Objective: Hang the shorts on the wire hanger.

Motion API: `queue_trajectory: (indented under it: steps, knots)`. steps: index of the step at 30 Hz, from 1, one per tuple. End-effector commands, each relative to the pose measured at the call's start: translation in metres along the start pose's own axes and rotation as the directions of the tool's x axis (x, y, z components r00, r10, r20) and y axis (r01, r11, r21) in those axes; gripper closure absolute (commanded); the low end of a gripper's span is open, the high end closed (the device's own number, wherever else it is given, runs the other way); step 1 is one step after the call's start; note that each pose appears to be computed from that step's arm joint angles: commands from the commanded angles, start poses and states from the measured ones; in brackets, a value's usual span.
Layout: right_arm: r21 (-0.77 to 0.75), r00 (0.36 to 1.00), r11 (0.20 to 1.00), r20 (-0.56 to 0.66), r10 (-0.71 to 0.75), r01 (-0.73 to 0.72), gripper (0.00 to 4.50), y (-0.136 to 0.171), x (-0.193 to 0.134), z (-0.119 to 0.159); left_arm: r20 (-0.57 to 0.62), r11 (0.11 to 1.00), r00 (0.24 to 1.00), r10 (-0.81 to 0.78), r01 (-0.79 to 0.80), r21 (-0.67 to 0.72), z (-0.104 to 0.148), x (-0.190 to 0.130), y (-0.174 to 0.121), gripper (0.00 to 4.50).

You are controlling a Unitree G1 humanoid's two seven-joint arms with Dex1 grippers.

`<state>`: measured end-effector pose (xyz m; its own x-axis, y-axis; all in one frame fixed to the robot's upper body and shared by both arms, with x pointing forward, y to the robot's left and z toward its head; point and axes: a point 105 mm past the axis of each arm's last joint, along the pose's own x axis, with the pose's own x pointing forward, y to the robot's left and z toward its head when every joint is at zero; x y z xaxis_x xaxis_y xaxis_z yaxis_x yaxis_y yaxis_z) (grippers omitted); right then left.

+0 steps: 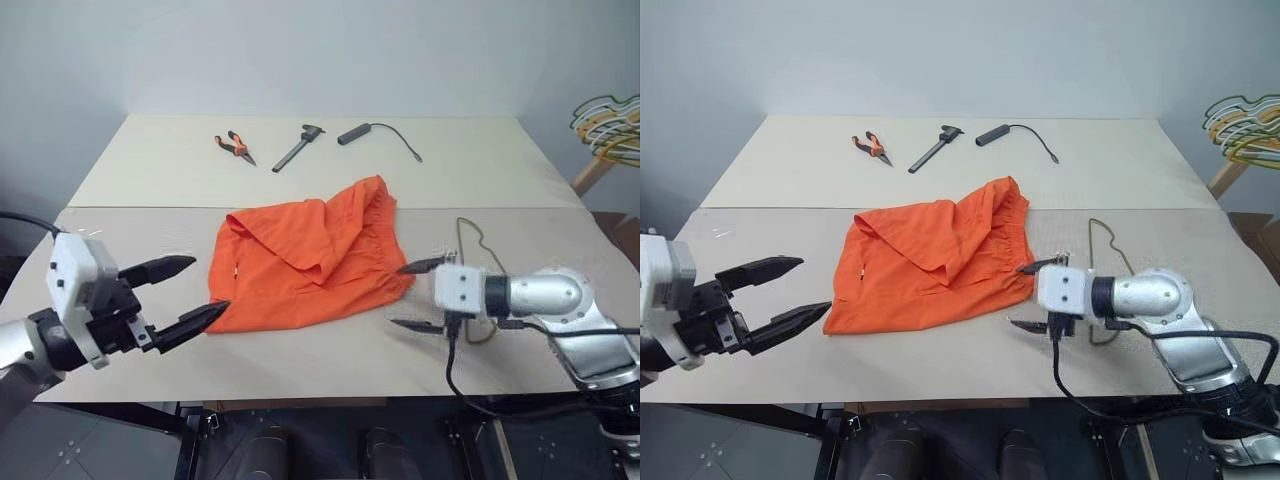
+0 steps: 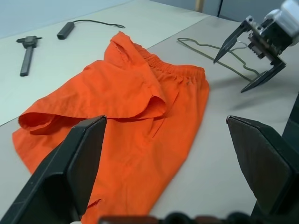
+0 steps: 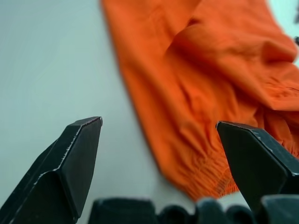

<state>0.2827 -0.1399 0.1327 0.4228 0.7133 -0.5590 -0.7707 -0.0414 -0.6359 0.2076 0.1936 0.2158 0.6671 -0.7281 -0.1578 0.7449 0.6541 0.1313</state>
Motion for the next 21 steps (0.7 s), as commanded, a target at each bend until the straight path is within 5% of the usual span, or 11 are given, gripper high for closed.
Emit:
queue_trajectory:
  steps: [1, 5, 8, 15, 19, 21]
  knots:
    - [-0.156, 0.995, 0.987, -0.091, -0.048, 0.034, 0.0, -0.007, 0.015, -0.012, 0.017, 0.999, 1.0, -0.018, 0.018, 0.038, 0.007, 0.002, 0.0, 0.02]
    - [-0.298, 0.972, 0.952, -0.195, -0.128, 0.066, 0.0, -0.021, 0.037, -0.032, 0.017, 0.998, 0.999, -0.034, 0.033, 0.045, 0.008, 0.005, 0.001, 0.02]
    - [-0.38, 0.957, 0.923, -0.239, -0.162, 0.061, 0.59, -0.028, 0.05, -0.044, 0.014, 0.998, 0.999, -0.038, 0.037, 0.046, 0.008, 0.005, 0.001, 0.0]
    - [-0.439, 0.947, 0.896, -0.253, -0.199, 0.071, 2.98, -0.039, 0.059, -0.052, -0.062, 0.995, 0.996, -0.059, 0.064, 0.073, -0.008, 0.006, -0.007, 0.0]
    - [-0.445, 0.965, 0.892, -0.189, -0.18, 0.079, 4.36, -0.037, 0.053, -0.037, -0.273, 0.97, 0.961, -0.047, 0.11, 0.219, -0.045, 0.01, -0.007, 0.0]
    - [-0.448, 0.975, 0.89, -0.151, -0.161, 0.077, 4.47, -0.035, 0.05, -0.029, -0.356, 0.95, 0.934, -0.018, 0.127, 0.284, -0.065, 0.012, -0.002, 0.0]
